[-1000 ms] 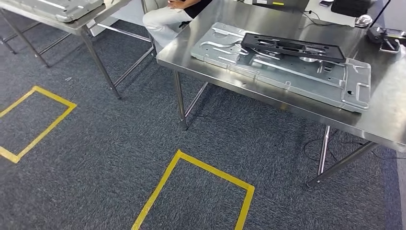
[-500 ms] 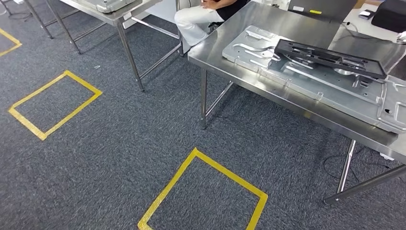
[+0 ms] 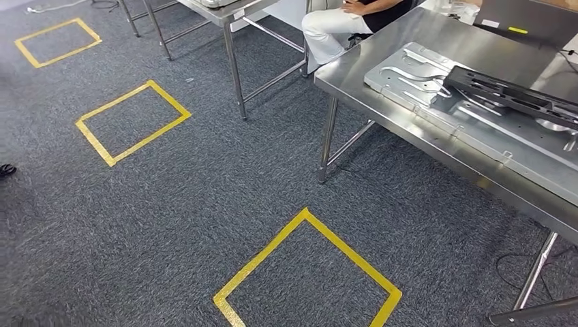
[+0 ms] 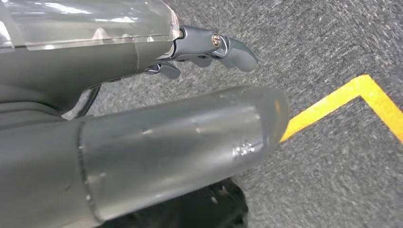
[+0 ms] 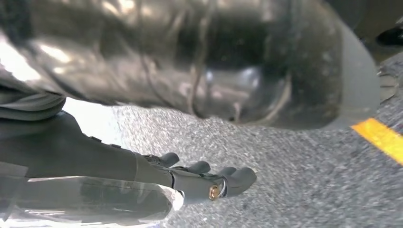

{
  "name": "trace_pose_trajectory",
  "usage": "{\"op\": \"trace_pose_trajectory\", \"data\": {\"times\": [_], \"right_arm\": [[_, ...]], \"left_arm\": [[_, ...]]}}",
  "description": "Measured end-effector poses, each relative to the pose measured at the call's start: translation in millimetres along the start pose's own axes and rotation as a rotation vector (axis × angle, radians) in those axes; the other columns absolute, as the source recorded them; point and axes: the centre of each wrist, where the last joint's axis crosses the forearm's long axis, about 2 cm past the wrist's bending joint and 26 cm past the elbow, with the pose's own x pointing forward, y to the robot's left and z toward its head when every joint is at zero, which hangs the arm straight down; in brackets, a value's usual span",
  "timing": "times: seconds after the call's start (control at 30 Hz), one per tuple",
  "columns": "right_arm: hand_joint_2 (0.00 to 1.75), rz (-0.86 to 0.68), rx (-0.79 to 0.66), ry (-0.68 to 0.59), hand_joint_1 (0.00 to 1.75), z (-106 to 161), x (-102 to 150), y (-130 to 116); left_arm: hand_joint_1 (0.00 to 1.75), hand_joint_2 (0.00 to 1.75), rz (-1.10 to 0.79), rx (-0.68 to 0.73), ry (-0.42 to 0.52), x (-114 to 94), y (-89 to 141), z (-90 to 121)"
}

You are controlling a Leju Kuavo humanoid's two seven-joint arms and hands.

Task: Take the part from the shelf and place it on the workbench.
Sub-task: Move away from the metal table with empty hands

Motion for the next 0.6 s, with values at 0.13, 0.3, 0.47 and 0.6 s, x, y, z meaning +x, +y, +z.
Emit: {"op": "trace_pose_trajectory", "data": {"times": [0.13,0.3,0.47,0.6], "right_arm": [[0.0,-0.001,0.001,-0.007,0.0,-0.4,4.2,0.6],[0.0,0.005,0.017,0.022,0.0,0.4,0.0,2.0],[0.0,0.008,0.038,0.043,0.0,0.9,-4.5,2.5],[0.0,0.016,0.05,0.045,0.0,0.8,-3.1,2.6]], "left_arm": [[0.0,0.0,0.002,0.001,0.005,-2.2,0.1,1.0],[0.0,0.0,0.003,0.004,0.008,-1.2,-0.4,0.6],[0.0,0.0,0.004,0.006,0.02,-2.1,-1.6,1.1],[0.0,0.0,0.004,0.006,0.024,-2.2,-2.6,1.2]]}}
